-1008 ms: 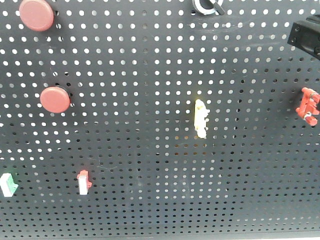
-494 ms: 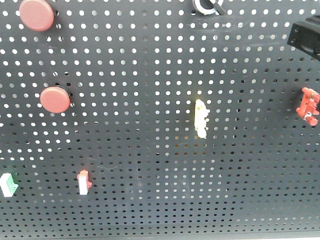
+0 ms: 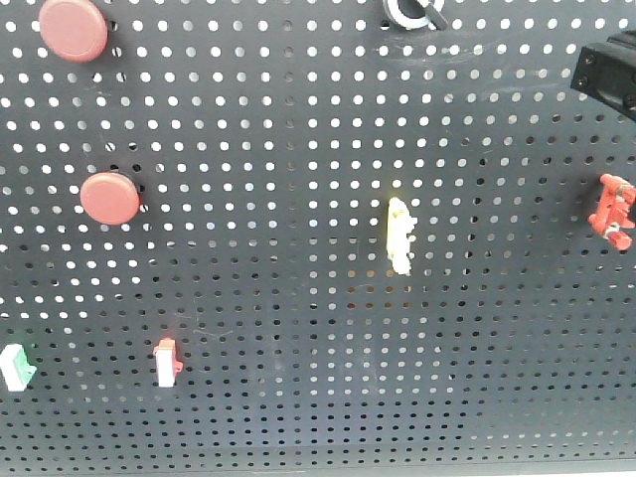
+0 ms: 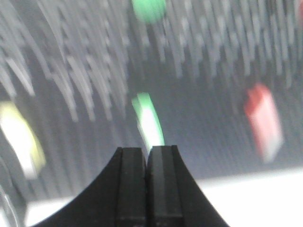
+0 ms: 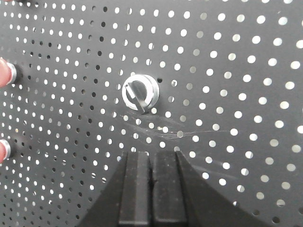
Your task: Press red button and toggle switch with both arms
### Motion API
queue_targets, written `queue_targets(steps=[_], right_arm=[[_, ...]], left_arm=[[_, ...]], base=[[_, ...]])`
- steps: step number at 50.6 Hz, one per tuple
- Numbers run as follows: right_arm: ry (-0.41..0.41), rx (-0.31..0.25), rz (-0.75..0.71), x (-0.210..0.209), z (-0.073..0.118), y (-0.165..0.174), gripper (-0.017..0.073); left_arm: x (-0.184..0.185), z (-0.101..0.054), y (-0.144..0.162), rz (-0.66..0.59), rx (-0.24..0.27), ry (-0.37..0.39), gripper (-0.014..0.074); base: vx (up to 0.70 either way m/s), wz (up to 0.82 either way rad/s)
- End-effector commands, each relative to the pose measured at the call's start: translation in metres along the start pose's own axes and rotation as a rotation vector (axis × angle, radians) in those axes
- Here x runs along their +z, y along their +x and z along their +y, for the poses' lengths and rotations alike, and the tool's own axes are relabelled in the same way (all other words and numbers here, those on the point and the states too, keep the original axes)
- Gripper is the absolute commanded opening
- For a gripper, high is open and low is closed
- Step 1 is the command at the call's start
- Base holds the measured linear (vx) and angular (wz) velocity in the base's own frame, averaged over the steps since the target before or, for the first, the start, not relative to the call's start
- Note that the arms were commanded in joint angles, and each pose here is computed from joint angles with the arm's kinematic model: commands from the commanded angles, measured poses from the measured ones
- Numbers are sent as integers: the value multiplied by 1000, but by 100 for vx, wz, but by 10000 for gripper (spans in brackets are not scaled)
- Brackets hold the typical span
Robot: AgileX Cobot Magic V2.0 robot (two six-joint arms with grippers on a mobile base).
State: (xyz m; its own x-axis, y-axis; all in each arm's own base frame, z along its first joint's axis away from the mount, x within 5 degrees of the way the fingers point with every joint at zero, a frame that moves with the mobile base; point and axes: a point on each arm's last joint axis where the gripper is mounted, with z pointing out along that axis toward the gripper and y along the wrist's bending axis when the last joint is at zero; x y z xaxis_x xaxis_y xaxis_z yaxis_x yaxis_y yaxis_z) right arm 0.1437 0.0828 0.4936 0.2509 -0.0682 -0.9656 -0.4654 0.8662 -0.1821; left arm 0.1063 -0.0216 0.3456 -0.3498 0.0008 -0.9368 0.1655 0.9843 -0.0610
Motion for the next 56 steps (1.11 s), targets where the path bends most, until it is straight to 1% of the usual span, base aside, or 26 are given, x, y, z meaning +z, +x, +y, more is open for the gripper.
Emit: queue_targets(steps=[1,3,7,10,12,15,17,20,26,31,32,33,36,56], right_arm=[[25,-10,-106,-4,-3,-17,0],[25,-10,-107,-5,-4,-17,0],[25,-10,-107,-5,-4,-17,0],[25,-10,-107,-5,-4,-17,0],[25,-10,-107,-5,-4,-17,0],[25,-10,-107,-5,-4,-17,0],[25,-10,-107,-5,-4,-17,0],[25,-10,-107,-5,-4,-17,0],[25,-10,-107,-5,-4,-17,0],[25,-10,-107,-5,-4,-17,0],[26,-10,-108,-4,-4,-17,0],[24,-10,-102,-3,-3,-16,0],[23,-10,-98,-3,-3,-15,0],[21,-10,-86,-3,-3,-14,0]], left_arm=[[-5,-3,-12,-56,-6,34,-1],[-4,-3,-12,-83,-7,34,-1],[-6,-2,-13,-212,-4,30,-1],[-8,1,-6,-328,-4,16,-1],[-12,4,0,-434,-1,-3,-1],[-16,9,20,-550,21,-48,-1],[-15,12,40,-581,37,-82,-1],[-17,15,61,-618,58,-119,-1],[-9,19,116,-581,66,-151,-1],[-4,20,148,-575,64,-151,-1],[-2,20,151,-554,66,-152,-1],[0,20,152,-492,61,-155,-1],[2,21,154,-431,55,-157,0],[3,21,157,-412,54,-158,1]], base=[[0,0],[0,0],[0,0],[0,0],[0,0],[0,0],[0,0],[0,0],[0,0],[0,0],[0,0],[0,0],[0,0],[0,0]])
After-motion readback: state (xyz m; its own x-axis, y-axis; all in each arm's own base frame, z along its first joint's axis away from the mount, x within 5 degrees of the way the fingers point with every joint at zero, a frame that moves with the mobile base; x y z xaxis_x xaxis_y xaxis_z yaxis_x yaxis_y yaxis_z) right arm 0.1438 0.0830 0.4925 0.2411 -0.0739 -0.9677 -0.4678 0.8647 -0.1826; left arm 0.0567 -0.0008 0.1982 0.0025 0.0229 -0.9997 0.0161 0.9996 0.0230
